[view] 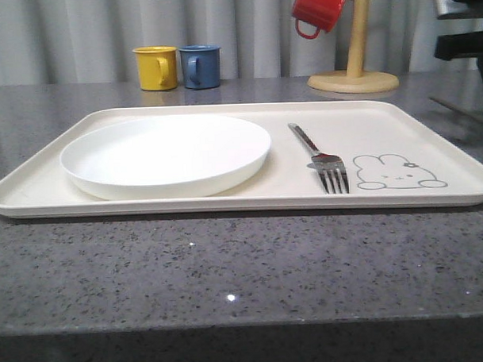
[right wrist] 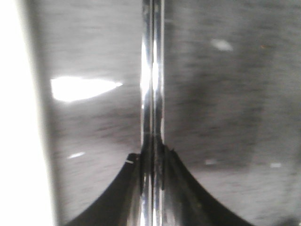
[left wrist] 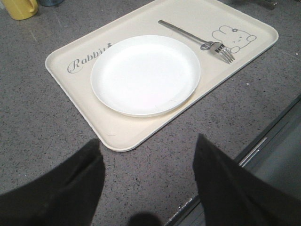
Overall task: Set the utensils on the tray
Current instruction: 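Grasp the steel chopsticks with the right gripper and lay them beside the fork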
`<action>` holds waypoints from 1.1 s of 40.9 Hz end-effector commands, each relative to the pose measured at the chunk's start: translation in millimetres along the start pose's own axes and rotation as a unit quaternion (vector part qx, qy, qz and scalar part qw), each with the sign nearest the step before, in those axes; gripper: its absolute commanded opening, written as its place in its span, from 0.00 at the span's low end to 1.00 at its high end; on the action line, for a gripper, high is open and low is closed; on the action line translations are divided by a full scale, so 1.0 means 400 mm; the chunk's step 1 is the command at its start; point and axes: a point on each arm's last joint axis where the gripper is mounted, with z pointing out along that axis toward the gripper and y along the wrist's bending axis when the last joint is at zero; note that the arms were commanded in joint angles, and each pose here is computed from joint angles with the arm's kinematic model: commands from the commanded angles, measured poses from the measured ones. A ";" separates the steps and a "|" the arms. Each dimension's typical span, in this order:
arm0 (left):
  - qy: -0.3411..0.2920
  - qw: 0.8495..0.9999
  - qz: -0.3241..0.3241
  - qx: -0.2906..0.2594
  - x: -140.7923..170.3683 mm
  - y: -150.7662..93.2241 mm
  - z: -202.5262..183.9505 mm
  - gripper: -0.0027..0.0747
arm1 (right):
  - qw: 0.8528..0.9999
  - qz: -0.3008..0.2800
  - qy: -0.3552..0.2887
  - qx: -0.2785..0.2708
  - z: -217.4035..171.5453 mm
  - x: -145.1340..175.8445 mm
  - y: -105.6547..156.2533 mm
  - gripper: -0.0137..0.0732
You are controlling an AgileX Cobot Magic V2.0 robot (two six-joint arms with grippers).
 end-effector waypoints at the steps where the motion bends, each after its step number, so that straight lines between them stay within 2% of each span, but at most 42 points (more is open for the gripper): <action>1: -0.047 0.999 -0.004 -0.002 -0.032 0.002 -0.010 0.56 | 0.999 -0.036 0.003 -0.032 -0.088 0.040 0.074 0.20; 6: -0.047 0.999 -0.004 -0.002 -0.032 0.002 -0.010 0.56 | 0.996 -0.062 0.012 -0.069 -0.086 0.057 0.170 0.20; 14: -0.047 0.999 -0.004 -0.002 -0.032 0.002 -0.010 0.56 | 0.996 -0.036 0.007 -0.087 -0.081 0.074 0.268 0.20; 21: -0.047 0.999 -0.004 -0.002 -0.032 0.002 -0.010 0.56 | 0.996 0.029 0.013 -0.087 -0.061 0.066 0.279 0.20; 28: -0.047 0.999 -0.004 -0.002 -0.032 0.002 -0.010 0.56 | 0.995 0.038 0.023 -0.093 -0.043 0.061 0.285 0.21; 32: -0.047 0.999 -0.004 -0.002 -0.032 0.002 -0.010 0.56 | 0.995 0.039 0.027 -0.092 -0.031 0.057 0.287 0.28; 38: -0.047 0.999 -0.004 -0.002 -0.032 0.002 -0.010 0.56 | 0.995 0.040 0.023 -0.094 -0.033 0.056 0.287 0.43; 45: -0.047 0.999 -0.004 -0.002 -0.032 0.002 -0.010 0.56 | 0.996 0.006 0.018 -0.092 -0.059 0.068 0.282 0.46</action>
